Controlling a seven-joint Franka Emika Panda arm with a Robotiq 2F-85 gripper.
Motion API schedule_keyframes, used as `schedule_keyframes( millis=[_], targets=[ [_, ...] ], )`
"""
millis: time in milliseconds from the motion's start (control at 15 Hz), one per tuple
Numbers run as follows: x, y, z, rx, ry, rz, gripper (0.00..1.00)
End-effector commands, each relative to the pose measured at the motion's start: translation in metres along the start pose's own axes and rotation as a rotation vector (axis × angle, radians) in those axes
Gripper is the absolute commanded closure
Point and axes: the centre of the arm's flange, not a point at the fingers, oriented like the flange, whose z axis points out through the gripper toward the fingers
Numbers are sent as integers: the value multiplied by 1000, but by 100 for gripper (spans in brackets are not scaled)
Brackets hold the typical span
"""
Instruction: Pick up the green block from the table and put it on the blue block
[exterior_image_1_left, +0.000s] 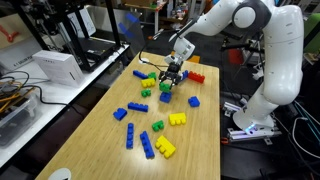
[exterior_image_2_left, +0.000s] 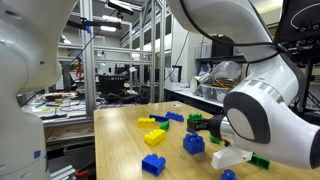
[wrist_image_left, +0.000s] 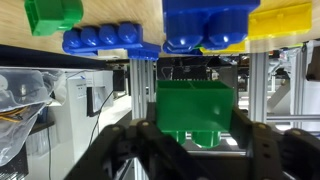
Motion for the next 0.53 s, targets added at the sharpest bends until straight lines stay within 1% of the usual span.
schedule_keyframes(
  millis=[0, 467],
  targets=[
    [-23, -5, 3, -2, -6, -6, 55],
    [-29, -4, 21, 29, -17, -15, 55]
  ],
)
